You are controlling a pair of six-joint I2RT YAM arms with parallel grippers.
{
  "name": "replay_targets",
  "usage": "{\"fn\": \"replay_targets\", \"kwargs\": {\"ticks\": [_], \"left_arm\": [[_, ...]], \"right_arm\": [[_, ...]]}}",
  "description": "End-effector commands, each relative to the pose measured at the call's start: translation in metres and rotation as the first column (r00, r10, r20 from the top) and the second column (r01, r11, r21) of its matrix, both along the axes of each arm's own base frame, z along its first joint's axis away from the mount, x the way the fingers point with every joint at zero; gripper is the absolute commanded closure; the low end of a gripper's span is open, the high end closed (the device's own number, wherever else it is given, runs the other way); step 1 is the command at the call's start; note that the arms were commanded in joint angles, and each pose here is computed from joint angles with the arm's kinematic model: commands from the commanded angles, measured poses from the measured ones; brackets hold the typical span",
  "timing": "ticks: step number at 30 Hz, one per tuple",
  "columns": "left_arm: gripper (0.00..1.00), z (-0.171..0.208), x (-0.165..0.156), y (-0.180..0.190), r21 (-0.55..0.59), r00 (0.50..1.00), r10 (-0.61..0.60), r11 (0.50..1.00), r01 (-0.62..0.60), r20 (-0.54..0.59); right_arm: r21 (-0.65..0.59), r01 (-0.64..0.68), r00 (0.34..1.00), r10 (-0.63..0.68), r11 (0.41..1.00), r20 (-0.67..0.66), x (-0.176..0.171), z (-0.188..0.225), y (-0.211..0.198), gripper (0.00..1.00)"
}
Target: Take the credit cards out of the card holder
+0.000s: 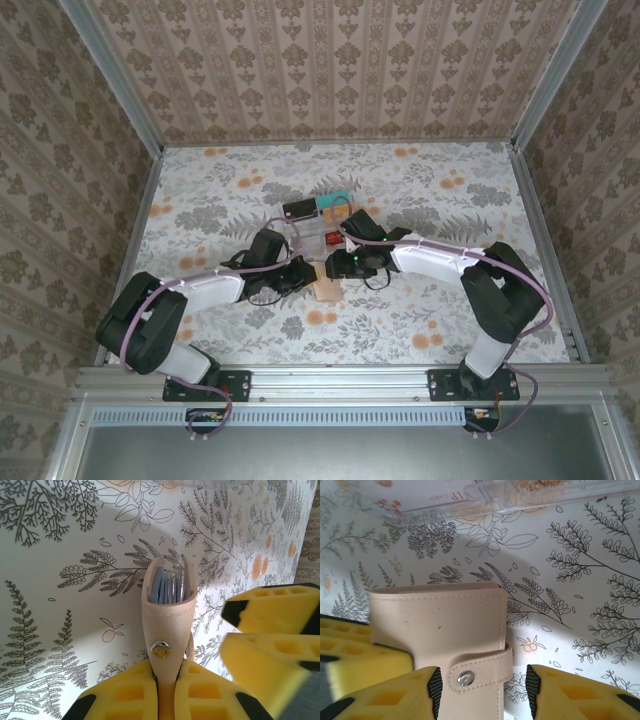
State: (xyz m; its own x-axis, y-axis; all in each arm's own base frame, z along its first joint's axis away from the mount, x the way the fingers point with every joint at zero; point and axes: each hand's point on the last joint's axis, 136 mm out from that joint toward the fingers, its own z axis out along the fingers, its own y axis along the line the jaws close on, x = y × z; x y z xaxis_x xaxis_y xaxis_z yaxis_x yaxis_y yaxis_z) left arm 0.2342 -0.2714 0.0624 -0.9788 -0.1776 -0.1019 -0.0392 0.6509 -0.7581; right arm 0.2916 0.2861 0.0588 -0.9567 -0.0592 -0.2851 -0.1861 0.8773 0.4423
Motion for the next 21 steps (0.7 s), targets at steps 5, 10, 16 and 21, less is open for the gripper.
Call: {"fn": "replay_targets", "kwargs": {"ticks": [5, 10, 16, 21], "left_arm": [[1.00, 0.017, 0.011, -0.005, -0.013, 0.998, -0.011, 1.000, 0.012, 0.062], [1.00, 0.014, 0.011, -0.005, -0.011, 0.998, -0.012, 1.000, 0.013, 0.056], [1.00, 0.014, 0.010, -0.004, -0.011, 0.998, -0.010, 1.000, 0.011, 0.058], [1.00, 0.012, 0.009, -0.001, 0.004, 0.998, -0.009, 1.000, 0.009, 0.058]], "right_arm": [[0.052, -0.052, 0.997, 0.055, 0.997, -0.058, -0.004, -0.004, 0.018, 0.44], [0.032, -0.055, 0.995, 0.057, 0.998, -0.083, -0.008, -0.014, 0.018, 0.43], [-0.049, -0.021, 0.997, 0.018, 0.999, -0.070, -0.004, -0.022, 0.004, 0.53], [-0.124, 0.018, 0.998, -0.026, 0.992, -0.063, -0.001, -0.027, -0.010, 0.63]]}}
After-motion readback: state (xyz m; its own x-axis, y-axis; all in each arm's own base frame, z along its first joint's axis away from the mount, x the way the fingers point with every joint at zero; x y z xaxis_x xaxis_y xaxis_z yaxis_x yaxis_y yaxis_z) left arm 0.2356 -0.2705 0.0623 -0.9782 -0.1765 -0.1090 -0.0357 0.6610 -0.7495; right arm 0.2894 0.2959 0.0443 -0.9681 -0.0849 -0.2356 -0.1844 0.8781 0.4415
